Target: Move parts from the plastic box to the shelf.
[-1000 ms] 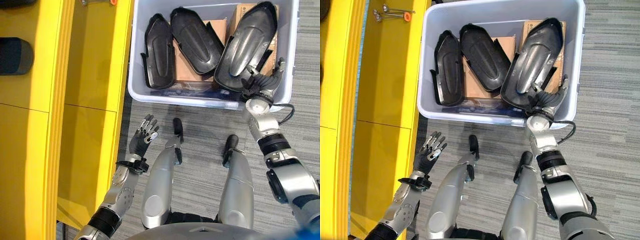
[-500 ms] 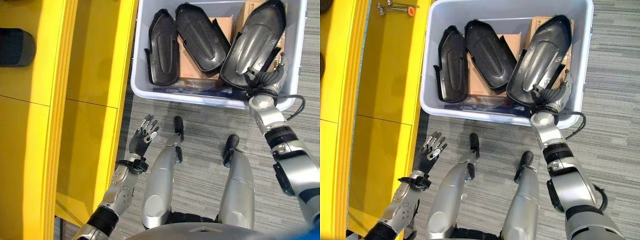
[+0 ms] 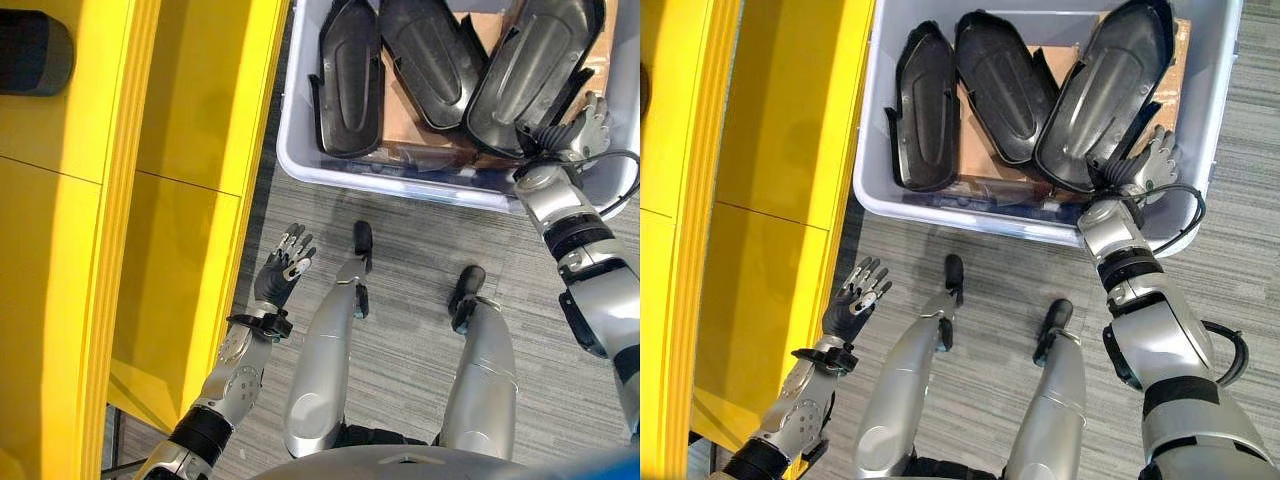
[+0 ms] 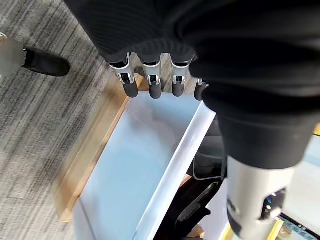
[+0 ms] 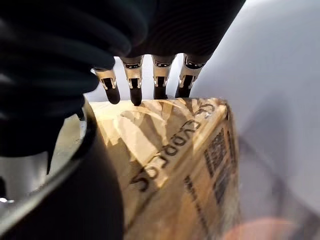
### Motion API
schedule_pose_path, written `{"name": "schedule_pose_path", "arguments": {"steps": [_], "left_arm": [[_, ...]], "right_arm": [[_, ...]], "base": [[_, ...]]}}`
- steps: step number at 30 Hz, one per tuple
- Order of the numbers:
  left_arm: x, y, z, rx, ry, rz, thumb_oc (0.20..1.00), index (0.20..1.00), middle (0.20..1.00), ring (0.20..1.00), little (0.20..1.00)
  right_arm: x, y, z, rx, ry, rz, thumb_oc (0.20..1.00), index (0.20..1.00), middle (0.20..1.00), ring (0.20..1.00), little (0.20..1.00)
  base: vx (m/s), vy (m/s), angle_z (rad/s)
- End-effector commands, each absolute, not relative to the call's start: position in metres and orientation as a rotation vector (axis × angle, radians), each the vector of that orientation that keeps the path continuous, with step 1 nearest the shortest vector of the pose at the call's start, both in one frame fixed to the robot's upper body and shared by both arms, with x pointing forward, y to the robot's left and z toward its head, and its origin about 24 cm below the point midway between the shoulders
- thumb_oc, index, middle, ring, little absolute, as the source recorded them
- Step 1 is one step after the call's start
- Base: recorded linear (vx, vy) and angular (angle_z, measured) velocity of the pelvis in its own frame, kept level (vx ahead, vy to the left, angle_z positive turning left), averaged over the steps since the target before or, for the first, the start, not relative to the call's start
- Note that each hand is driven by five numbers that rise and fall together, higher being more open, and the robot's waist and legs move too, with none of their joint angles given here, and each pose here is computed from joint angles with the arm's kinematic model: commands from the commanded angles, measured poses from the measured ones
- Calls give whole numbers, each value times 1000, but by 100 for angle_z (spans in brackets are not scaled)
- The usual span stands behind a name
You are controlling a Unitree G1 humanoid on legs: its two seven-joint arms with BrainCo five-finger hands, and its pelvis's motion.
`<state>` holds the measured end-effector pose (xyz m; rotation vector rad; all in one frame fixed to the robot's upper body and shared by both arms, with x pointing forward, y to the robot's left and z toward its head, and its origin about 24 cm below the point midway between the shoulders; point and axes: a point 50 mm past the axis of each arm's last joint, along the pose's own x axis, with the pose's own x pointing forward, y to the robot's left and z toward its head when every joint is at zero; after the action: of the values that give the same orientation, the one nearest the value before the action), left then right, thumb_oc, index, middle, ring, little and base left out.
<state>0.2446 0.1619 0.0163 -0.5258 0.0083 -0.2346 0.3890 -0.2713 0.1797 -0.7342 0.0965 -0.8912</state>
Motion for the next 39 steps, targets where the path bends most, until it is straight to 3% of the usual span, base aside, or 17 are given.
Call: {"name": "schedule_pose_path", "arguments": {"steps": [1,2,15,25,39], "left_arm": [[247,161,34,-520,-68,-269,1000,1000,1000,1000,1000],[248,161,36,-522,-71,-267,1000,1000,1000,1000,1000],[248,162,39,-484,-79,-296,1000,1000,1000,1000,1000],[246,168,37,-460,-67,-315,1000,1000,1000,1000,1000],[241,193,37,-410,-66,-248,1000,1000,1000,1000,1000]], "right_arm": [[374,-288,117,-569,416,-782,922,922,922,922,922],[373,-289,114,-558,434,-774,200,200,200,200,200],[369,-307,120,-745,500,-764,200,200,200,200,200],[365,-316,121,-697,461,-819,200,200,200,200,200],[382,-264,206,-487,-308,-725,200,200,200,200,200]], "base": [[-6,-13,8],[-3,-15,8],[-1,-45,1],[2,-59,1],[0,-90,-11]]}}
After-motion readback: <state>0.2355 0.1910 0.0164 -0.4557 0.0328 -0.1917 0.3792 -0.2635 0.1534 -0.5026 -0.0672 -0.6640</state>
